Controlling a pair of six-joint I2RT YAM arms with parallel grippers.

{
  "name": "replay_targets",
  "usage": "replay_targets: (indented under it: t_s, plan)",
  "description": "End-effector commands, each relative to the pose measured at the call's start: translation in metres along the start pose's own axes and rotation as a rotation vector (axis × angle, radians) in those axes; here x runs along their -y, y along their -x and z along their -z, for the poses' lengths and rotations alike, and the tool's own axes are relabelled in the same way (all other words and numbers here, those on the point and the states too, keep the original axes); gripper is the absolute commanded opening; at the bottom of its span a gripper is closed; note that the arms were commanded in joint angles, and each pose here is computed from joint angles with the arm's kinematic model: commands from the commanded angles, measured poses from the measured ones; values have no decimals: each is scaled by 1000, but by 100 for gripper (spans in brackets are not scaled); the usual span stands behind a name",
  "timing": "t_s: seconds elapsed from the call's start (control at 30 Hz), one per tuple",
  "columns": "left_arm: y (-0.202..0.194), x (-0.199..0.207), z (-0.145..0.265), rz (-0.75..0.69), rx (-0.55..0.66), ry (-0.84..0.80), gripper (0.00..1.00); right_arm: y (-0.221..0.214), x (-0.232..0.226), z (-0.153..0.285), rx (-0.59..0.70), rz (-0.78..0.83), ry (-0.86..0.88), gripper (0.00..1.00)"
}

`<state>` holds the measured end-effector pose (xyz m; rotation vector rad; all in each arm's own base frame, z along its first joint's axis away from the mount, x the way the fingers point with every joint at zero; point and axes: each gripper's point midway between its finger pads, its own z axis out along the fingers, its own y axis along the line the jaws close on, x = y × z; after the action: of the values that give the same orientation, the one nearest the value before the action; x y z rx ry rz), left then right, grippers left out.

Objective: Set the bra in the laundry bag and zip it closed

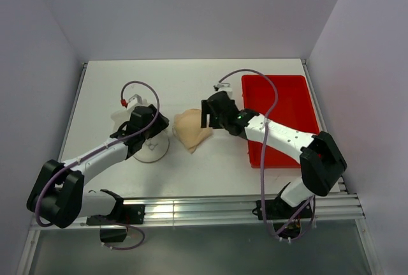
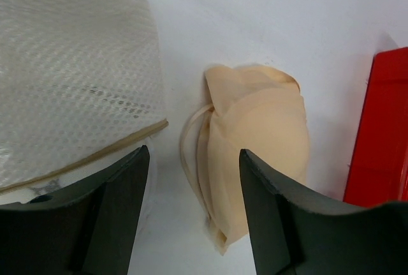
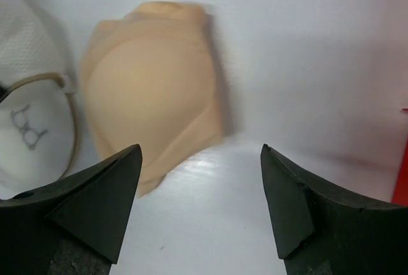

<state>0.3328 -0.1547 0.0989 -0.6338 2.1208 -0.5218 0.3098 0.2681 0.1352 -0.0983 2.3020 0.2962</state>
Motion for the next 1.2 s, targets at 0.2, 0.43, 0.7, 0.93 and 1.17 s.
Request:
replay_targets:
  t_s: [0.2,0.43,0.7,0.93,1.17]
  plan:
    - [-15,46,-5,-73,-51,-98,64,22,-6,-43,-5,-208,378,91]
    - [-33,45,-20,-124,-71,-55,64,14,-10,-72,-35,-320,472,95]
    - [-48,35,-42,-152,-101,-6,63,-3,-6,-92,-77,-355,446,96]
    - [-54,30,-52,-167,-113,25,61,-18,-14,-88,-132,-395,500,95]
    - [-59,30,-54,-164,-127,18,59,-26,-21,-85,-160,-436,554,93]
